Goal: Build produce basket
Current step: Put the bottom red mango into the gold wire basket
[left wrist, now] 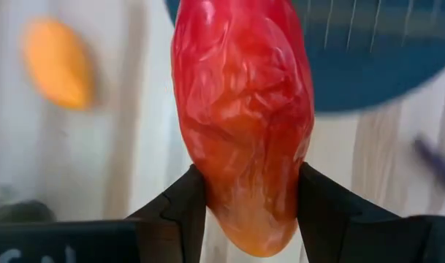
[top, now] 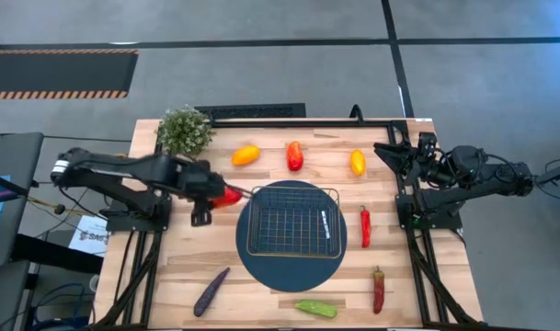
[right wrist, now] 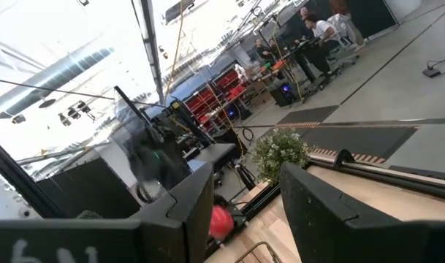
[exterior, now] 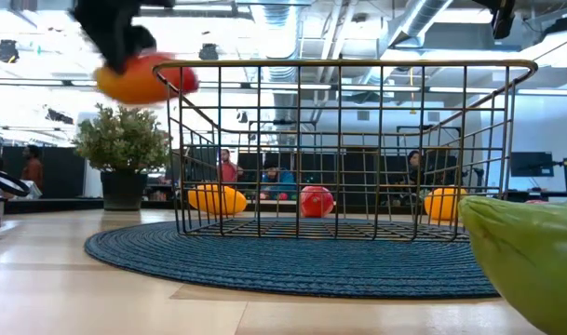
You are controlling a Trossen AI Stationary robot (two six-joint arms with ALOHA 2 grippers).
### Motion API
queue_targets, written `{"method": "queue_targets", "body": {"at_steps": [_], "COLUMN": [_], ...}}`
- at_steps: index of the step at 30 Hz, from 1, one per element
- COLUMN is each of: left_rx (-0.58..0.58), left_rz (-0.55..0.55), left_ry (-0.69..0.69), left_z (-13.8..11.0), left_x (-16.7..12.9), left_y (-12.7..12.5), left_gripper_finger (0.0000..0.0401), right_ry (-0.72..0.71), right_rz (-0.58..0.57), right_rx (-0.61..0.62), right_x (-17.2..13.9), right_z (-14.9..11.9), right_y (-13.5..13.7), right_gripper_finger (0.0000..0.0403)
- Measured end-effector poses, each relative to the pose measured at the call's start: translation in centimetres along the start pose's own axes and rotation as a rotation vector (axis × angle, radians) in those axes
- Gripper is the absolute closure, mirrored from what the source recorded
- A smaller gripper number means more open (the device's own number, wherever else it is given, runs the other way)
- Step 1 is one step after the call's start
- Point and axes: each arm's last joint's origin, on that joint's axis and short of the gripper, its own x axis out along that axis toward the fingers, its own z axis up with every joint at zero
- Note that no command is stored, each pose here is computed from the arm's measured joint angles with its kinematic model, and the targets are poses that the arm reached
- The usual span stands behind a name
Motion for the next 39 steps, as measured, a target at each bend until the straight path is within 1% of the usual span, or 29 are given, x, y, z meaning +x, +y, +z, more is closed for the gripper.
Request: {"method": "queue_targets", "body": {"at_steps": [4, 7, 10, 13, 15, 17, 20, 23, 27, 31, 36, 39], "left_rx": [-0.036, -0.015, 0.039, 0.101, 0.138, 0.155, 0.192, 0.197, 0.192, 0.143, 0.129, 0.119], "left_rz": [0.037, 0.056, 0.054, 0.039, -0.005, -0.065, -0.137, -0.197, -0.285, -0.303, -0.275, -0.24], "left_ry": [-0.181, -0.291, -0.357, -0.386, -0.387, -0.369, -0.298, -0.178, -0.049, 0.043, 0.085, 0.086], "left_z": [1.9, 3.5, 5.4, 7.6, 9.3, 10.9, 12.8, 14.0, 14.8, 14.9, 15.0, 15.2], "left_x": [-4.3, -6.4, -7.3, -6.8, -5.5, -3.6, 0.2, 4.5, 9.3, 12.5, 14.7, 15.6], "left_y": [0.5, 0.6, 0.3, -0.2, -0.6, -1.0, -1.6, -2.1, -2.8, -3.3, -3.6, -3.7], "left_gripper_finger": [0.026, 0.026, 0.026, 0.026, 0.026, 0.026, 0.026, 0.026, 0.026, 0.026, 0.026, 0.026], "right_ry": [0.0, 0.001, 0.0, -0.001, -0.001, -0.001, 0.0, 0.0, 0.002, 0.004, 0.005, 0.006], "right_rz": [0.0, 0.0, 0.001, 0.001, 0.001, 0.001, 0.001, 0.001, -0.001, -0.001, -0.002, -0.002], "right_rx": [-0.001, -0.001, -0.001, -0.001, -0.001, -0.001, -0.001, -0.001, -0.003, -0.004, -0.004, -0.005], "right_x": [0.0, 0.0, 0.0, 0.0, 0.0, 0.0, 0.0, 0.0, 0.0, 0.0, 0.0, 0.0], "right_z": [0.0, 0.0, 0.0, 0.0, 0.0, 0.0, 0.0, 0.0, 0.0, 0.0, 0.0, 0.0], "right_y": [0.0, 0.0, 0.0, 0.0, 0.0, 0.0, 0.0, 0.0, 0.0, 0.0, 0.0, 0.0], "right_gripper_finger": [0.0223, 0.0223, 0.0223, 0.0223, 0.0223, 0.0223, 0.0223, 0.0223, 0.0223, 0.0223, 0.0223, 0.0223]}}
